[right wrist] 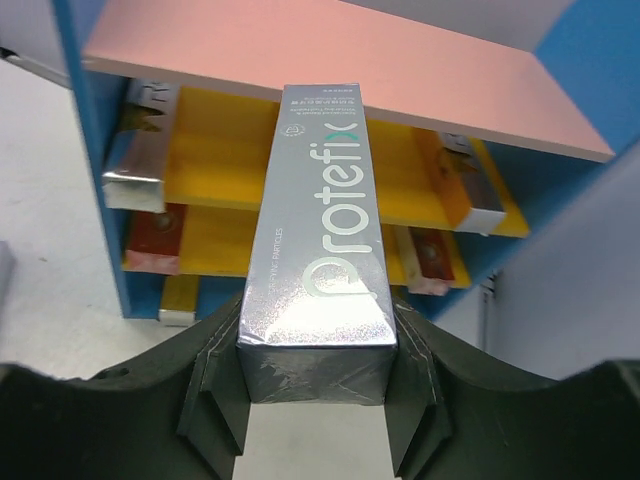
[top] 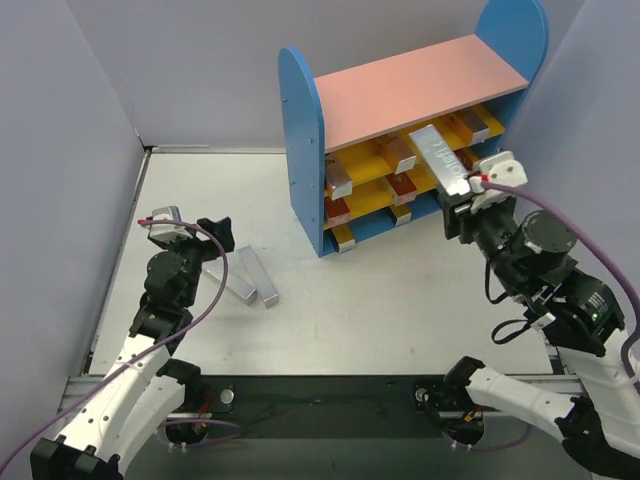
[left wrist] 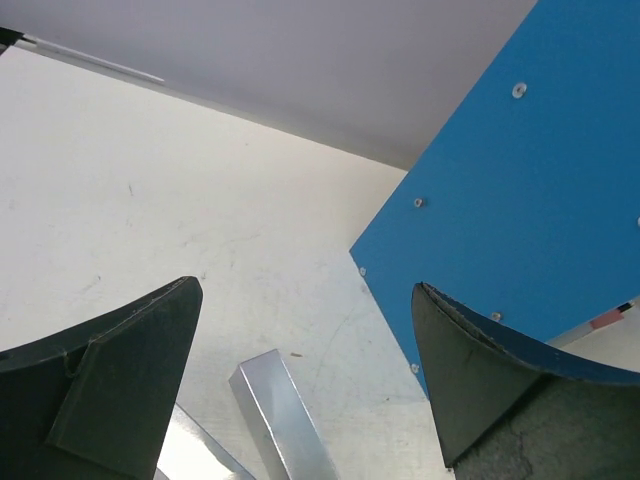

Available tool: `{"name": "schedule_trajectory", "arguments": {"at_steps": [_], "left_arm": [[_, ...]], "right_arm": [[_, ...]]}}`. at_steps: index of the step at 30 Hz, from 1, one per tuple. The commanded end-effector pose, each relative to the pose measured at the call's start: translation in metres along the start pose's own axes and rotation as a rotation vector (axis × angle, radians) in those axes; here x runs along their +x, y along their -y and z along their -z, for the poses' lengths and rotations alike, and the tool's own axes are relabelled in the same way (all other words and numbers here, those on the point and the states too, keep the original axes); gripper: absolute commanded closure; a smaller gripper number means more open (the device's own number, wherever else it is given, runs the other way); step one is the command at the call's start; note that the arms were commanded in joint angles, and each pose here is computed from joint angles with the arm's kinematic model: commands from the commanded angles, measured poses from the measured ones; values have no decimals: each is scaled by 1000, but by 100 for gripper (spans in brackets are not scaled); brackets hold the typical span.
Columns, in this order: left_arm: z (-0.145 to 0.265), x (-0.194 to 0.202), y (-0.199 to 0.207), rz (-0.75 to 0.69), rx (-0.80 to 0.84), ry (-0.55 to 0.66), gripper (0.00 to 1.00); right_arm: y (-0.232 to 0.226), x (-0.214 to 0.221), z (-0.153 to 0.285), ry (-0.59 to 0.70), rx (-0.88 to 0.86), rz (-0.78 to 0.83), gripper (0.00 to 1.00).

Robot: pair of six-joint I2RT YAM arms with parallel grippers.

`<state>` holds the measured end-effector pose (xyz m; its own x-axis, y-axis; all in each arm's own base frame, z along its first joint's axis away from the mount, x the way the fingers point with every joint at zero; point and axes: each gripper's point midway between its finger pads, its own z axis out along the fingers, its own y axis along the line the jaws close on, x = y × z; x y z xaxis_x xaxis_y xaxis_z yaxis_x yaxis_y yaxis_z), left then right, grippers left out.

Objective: Place and organize the toothpastes onto the shelf
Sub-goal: Place the toothpaste on the shelf.

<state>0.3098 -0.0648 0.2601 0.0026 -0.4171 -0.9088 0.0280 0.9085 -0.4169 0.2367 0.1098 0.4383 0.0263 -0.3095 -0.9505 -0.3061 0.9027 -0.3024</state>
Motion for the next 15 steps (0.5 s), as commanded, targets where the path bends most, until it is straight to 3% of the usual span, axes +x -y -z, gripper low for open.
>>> {"name": "schedule_trajectory", "arguments": {"at_steps": [1,6,15], "left_arm": [[-6,-8,12,-101,93,59,3],[-15,10,12,-163,124,24,3],[-16,36,-1,-231,119,4,3]], "right_arm": [[46,-23,-10,10,104,-24,94],[79,-40,-34,19,133,-107,94],[132,-42,-109,32,36,-276,94]]}}
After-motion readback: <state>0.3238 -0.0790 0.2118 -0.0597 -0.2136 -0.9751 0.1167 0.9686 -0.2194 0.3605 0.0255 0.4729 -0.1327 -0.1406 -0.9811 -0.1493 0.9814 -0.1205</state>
